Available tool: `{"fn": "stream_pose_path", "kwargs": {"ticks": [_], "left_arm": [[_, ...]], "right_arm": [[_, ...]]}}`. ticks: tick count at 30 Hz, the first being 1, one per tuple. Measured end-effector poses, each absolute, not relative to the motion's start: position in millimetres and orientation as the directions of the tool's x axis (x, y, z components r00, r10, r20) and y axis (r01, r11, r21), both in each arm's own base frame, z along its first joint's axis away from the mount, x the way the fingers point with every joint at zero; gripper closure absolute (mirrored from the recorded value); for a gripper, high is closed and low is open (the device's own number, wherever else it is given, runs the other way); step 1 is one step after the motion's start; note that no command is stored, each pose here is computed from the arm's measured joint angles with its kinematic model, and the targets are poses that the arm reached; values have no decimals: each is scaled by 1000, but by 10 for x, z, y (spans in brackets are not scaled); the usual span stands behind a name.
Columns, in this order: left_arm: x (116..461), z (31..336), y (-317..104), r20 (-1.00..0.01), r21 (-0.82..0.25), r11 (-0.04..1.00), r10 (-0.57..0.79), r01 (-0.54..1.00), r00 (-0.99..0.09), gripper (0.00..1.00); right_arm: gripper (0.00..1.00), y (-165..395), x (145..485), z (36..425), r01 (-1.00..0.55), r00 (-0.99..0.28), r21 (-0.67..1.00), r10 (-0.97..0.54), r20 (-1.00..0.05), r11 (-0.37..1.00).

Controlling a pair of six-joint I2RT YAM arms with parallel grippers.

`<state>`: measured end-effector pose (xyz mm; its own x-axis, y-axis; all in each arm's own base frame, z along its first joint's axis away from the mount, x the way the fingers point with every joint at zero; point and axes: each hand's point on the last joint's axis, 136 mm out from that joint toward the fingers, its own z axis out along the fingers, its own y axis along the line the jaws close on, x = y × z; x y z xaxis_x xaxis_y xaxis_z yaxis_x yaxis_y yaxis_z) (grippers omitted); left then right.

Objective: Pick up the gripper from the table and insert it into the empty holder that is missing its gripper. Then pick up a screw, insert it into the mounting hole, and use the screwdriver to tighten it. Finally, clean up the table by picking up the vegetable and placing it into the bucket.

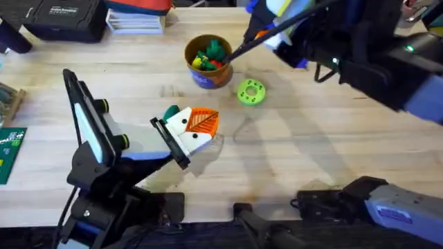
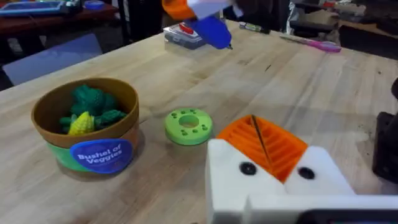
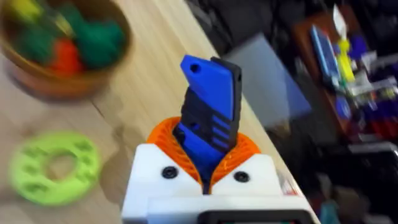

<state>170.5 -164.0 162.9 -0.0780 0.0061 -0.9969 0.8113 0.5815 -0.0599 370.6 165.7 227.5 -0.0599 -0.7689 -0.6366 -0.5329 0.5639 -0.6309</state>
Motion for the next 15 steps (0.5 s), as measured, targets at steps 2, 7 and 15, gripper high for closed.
{"fn": "stream_pose_path", "kwargs": {"ticks": [2, 7, 15], "left_arm": [[1705, 1629, -1640, -997, -60, 582, 6, 811, -78, 992], [1705, 1629, -1640, -997, -60, 582, 6, 811, -78, 992], [1705, 1629, -1640, -997, -60, 582, 6, 811, -78, 992]], "right_arm": [[978, 1424, 3851, 2093, -524, -113, -657, -809, -577, 542], [978, 989, 4074, 1623, -558, -198, -691, -883, -426, 459], [978, 722, 4149, 735, -709, -222, -633, -951, -217, 310]]}}
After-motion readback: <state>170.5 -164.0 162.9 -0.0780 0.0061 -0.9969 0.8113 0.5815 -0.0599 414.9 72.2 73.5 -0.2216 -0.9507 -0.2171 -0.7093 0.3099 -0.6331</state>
